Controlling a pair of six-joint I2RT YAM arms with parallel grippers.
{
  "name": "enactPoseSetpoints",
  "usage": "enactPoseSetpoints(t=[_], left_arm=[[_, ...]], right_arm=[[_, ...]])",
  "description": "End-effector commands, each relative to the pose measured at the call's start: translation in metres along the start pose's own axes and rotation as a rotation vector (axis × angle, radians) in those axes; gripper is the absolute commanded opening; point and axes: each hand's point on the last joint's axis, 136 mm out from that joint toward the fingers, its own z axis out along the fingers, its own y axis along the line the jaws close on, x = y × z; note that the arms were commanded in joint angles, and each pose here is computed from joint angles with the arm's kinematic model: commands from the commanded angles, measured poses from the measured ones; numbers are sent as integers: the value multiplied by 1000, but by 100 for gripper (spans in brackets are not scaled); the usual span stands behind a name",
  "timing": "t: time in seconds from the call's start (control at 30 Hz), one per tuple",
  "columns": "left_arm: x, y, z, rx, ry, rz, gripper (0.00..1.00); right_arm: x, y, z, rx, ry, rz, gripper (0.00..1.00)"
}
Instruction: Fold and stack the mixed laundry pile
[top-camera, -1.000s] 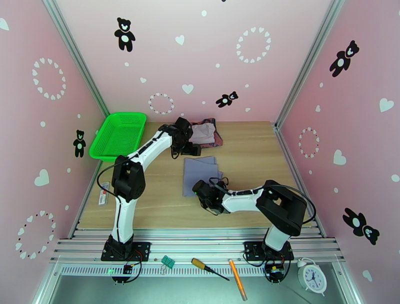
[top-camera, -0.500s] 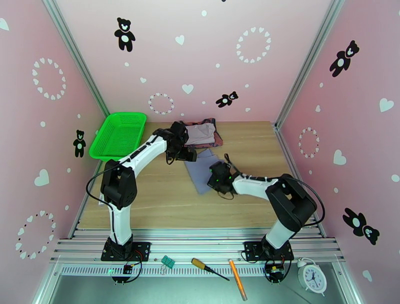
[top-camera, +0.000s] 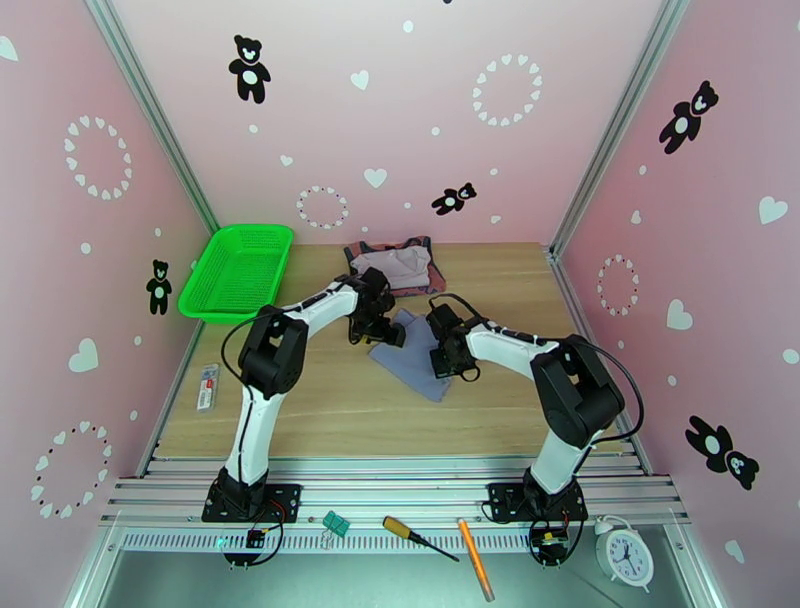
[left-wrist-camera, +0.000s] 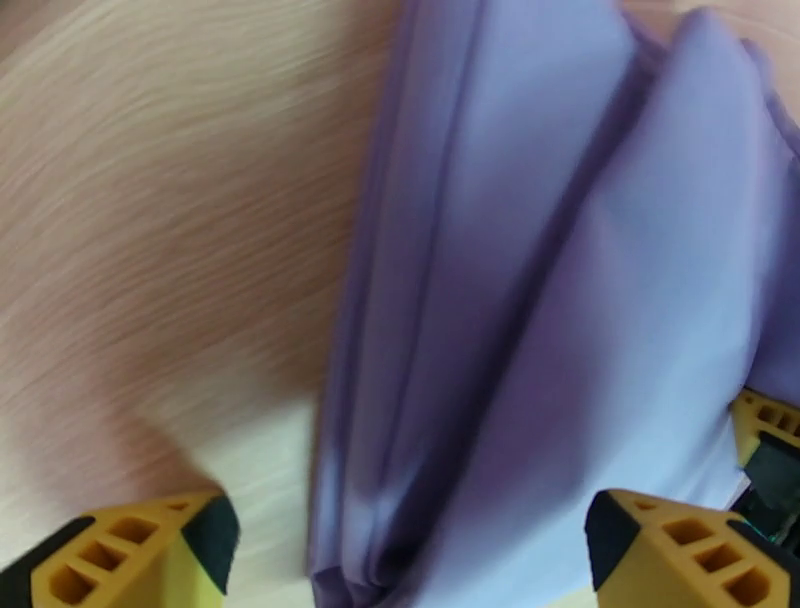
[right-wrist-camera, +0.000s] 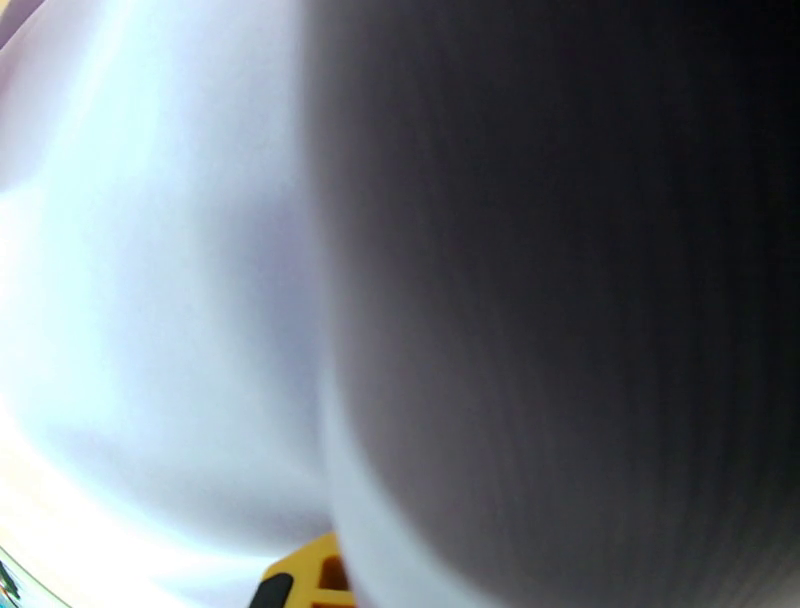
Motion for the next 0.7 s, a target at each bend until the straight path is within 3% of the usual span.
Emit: enactPoseSetpoints(t=[0.0, 0.23, 0.33, 0.5, 0.57, 0.67], left_arm=[[2, -11, 23, 72, 48, 53, 98], [23, -44, 51, 179, 111, 109, 96], [32, -48, 62, 181, 138, 105, 79], [44, -46, 67, 189, 157, 80, 29], [46, -43, 65, 172, 152, 80, 4], [42, -39, 54, 118, 116, 87, 0]], right_arm=[[34, -5, 15, 7, 141, -30, 0], [35, -3, 14, -6, 131, -17, 0], [32, -2, 10, -10, 117, -9, 0], [26, -2, 3, -10, 85, 5, 0], [24, -2, 0, -9, 73, 11, 0], [19, -3, -6, -6, 50, 23, 0]])
